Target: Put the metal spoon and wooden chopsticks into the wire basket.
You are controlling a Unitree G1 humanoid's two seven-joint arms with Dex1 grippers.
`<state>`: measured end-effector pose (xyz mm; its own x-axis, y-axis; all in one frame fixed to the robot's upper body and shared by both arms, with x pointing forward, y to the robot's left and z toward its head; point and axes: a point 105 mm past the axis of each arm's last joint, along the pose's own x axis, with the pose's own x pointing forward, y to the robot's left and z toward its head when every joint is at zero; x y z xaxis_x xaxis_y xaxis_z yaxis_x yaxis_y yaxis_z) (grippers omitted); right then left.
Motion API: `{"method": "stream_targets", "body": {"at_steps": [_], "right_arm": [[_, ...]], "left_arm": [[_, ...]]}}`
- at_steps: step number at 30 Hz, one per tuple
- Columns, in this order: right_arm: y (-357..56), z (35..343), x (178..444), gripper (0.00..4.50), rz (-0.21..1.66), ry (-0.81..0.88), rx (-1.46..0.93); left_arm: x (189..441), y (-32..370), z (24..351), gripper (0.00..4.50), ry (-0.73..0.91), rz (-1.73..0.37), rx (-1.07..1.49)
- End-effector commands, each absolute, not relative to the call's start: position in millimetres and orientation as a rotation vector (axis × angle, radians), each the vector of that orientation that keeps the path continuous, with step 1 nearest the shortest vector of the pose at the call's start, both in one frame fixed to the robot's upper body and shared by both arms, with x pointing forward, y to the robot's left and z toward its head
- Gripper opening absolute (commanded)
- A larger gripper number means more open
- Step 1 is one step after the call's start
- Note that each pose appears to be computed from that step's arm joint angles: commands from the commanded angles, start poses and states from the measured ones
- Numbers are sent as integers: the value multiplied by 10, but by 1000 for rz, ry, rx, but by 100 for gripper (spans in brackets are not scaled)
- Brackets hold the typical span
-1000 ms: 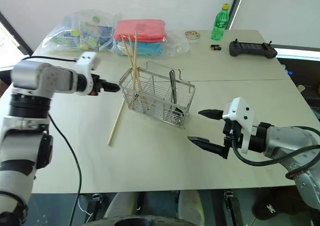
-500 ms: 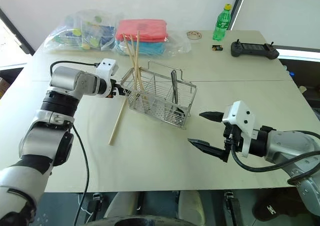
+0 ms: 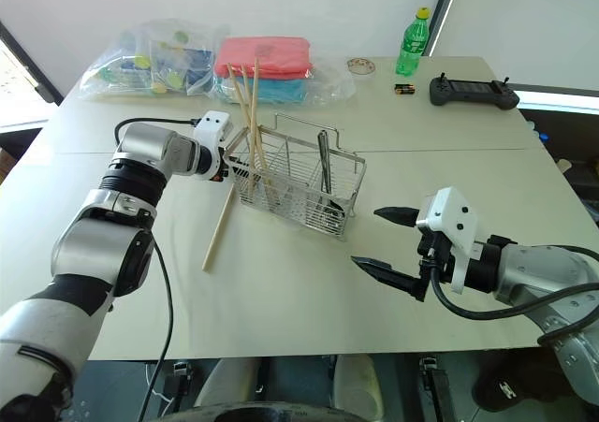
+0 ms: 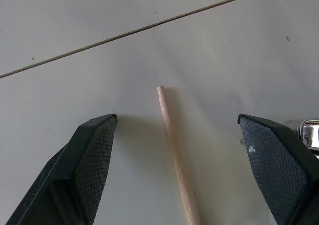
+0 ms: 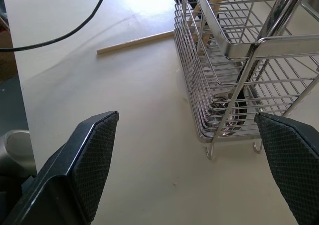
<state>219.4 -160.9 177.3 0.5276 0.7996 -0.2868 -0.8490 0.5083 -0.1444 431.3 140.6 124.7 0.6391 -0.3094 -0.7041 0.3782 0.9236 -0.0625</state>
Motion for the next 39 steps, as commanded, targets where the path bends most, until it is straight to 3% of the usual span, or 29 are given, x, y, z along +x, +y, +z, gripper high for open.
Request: {"method": "stream_targets", "body": {"at_steps": [1,3,8,20,39], "right_arm": [[-1586,1883,2170,448,999,135,-294],[-1587,1885,2170,448,998,134,-294],[-1584,1891,2169,448,996,128,-292],[-1566,1896,2184,448,999,122,-286],[-1551,1878,2220,448,1050,130,-301]], "left_arm": [[4295,1459,1207,328,819,-372,95],[4286,1456,1193,221,829,-373,84],[4271,1460,1170,1,842,-374,81],[4240,1567,1142,1,859,-358,96],[4239,2131,1476,1,749,-194,0]]}}
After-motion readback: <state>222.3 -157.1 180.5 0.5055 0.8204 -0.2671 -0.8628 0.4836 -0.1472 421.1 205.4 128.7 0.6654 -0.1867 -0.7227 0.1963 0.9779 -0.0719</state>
